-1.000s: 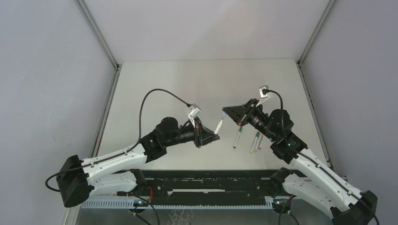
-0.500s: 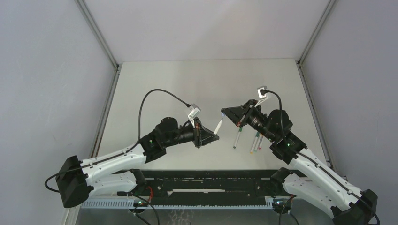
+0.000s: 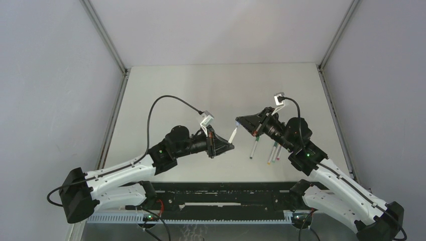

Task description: Insert the pens into the pen caps

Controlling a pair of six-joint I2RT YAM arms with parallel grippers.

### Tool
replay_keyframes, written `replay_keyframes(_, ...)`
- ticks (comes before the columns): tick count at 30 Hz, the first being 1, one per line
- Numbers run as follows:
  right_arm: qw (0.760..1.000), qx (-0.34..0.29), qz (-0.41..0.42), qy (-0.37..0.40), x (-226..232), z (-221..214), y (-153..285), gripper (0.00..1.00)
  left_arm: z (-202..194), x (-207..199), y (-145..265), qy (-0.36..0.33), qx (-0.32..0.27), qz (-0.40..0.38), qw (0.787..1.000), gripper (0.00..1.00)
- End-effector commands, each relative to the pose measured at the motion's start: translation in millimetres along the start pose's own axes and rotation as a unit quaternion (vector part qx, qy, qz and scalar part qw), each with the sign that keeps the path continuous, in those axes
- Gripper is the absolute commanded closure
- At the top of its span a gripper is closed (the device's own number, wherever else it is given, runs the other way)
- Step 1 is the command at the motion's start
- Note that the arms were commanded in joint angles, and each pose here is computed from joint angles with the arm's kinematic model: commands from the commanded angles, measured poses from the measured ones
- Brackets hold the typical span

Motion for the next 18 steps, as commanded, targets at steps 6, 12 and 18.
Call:
replay_keyframes(6,1.000,-0.004,0.009,0.008,6,1,2,1.00,33,-22,2,-0.022,-0.057,-0.024,0.998,1.00)
replay_keyframes(12,1.000,-0.005,0.008,0.008,8,0,3,1.00,39,-25,1,-0.024,-0.071,-0.026,0.997,1.00)
replay_keyframes(18,1.000,-0.017,0.007,-0.002,10,-6,4,1.00,51,-27,4,-0.027,-0.103,-0.017,0.994,1.00)
Point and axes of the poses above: each gripper's point midway between its finger pads, its own y axis back along the fingers, its own x axis along the line the jaws close on, z = x × y, the point moved 5 cm from there along y, back along the fingers, and after that the axes turned 4 degrees about y, right-handed, at the moved point
